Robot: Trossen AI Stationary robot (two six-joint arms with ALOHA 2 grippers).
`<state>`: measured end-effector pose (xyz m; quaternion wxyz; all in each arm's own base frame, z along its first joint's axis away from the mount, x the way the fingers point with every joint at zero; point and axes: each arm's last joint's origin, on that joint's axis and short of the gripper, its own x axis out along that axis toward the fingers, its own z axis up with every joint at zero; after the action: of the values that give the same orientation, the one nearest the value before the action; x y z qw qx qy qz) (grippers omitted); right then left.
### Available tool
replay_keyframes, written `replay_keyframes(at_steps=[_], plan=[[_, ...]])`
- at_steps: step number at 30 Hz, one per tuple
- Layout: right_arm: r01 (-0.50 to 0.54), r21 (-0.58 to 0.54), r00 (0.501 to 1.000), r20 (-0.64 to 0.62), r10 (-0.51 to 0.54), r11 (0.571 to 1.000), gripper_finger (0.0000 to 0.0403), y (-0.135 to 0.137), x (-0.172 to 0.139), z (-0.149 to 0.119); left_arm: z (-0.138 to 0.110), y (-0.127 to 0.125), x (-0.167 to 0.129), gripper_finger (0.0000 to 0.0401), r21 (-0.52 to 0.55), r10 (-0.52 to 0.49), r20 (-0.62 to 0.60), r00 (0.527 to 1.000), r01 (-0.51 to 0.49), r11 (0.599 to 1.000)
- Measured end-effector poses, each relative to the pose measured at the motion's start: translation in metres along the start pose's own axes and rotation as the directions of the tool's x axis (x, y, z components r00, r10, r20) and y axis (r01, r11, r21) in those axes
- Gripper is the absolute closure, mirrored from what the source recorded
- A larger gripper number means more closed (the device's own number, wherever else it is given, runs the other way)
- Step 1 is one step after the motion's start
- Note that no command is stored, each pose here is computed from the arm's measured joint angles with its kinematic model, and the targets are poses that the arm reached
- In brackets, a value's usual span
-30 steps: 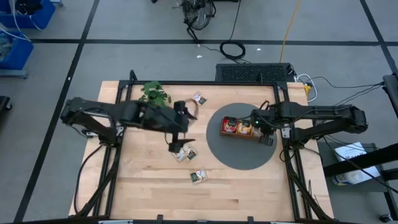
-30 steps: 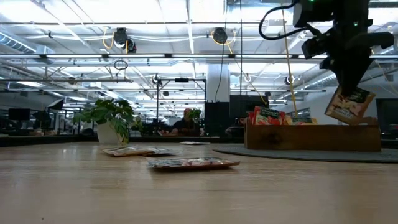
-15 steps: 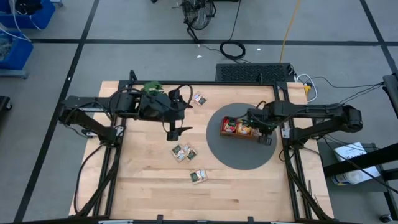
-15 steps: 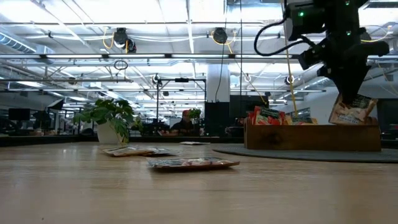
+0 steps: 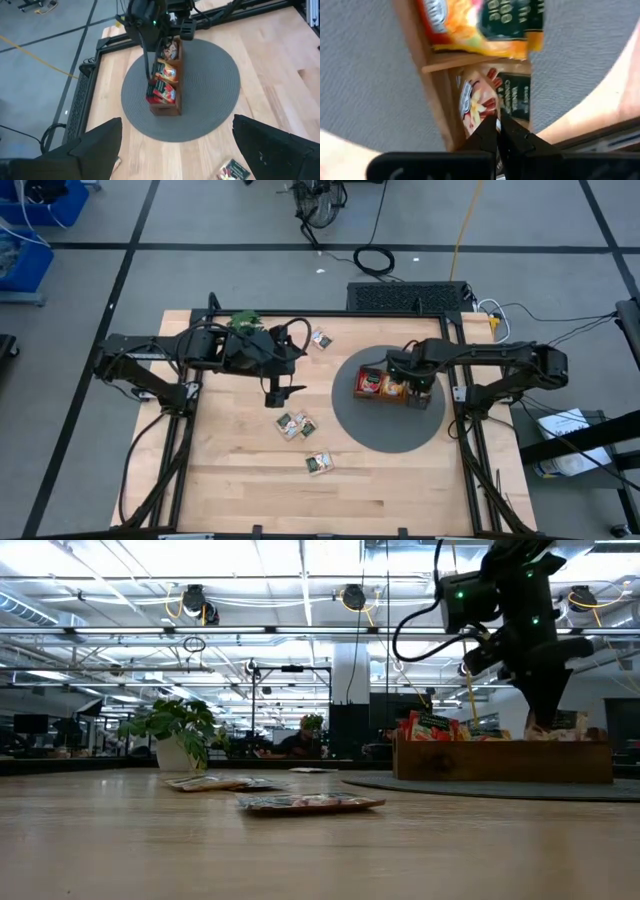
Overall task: Pick & Place Tea
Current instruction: Put the brown tea bag into the right section of the wooden organizer
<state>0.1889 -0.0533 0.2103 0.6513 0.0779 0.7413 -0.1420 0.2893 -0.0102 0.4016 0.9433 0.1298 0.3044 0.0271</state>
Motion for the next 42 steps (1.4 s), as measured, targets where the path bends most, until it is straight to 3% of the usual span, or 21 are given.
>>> replay_keyframes(at_steps=[5,16,21,26,29,34,37,42], plan=[[0.030,0.042,0.999,0.010,-0.030,0.999,0.0374,-0.002,0.000,0.001,0.000,0.000,0.000,0.0035,0.000,0.000,-0.002,1.000,0.000,1.000],[0.038,0.125,0.998,0.042,-0.043,0.991,0.0257,-0.002,-0.005,-0.003,0.000,0.000,0.000,0.0036,0.000,0.004,-0.004,1.000,-0.004,1.000],[0.057,0.167,0.990,0.118,-0.077,0.984,0.0242,-0.005,-0.017,-0.012,-0.002,0.000,0.000,0.0036,0.002,0.006,-0.022,1.000,-0.006,1.000],[-0.012,0.221,0.943,0.328,-0.063,0.975,0.0246,-0.005,-0.037,-0.021,-0.007,-0.001,0.000,0.0036,-0.043,-0.004,-0.076,0.997,0.001,0.999],[-0.072,0.187,0.835,0.548,-0.043,0.980,0.0252,-0.001,-0.053,-0.025,-0.012,-0.003,0.008,0.0036,-0.049,-0.008,-0.102,0.995,0.003,0.999],[-0.140,0.067,0.523,0.852,0.016,0.988,0.0254,0.009,-0.072,-0.031,-0.033,-0.006,0.030,0.0036,-0.056,0.007,-0.160,0.987,-0.017,0.998],[-0.154,-0.003,0.349,0.935,0.057,0.988,0.0253,0.016,-0.068,-0.036,-0.050,-0.005,0.047,0.0036,-0.051,0.057,-0.196,0.979,-0.068,0.996],[-0.132,-0.072,0.168,0.981,0.094,0.989,0.0255,0.026,-0.044,-0.037,-0.070,0.021,0.078,0.0036,-0.150,0.246,-0.271,0.930,-0.294,0.944]])
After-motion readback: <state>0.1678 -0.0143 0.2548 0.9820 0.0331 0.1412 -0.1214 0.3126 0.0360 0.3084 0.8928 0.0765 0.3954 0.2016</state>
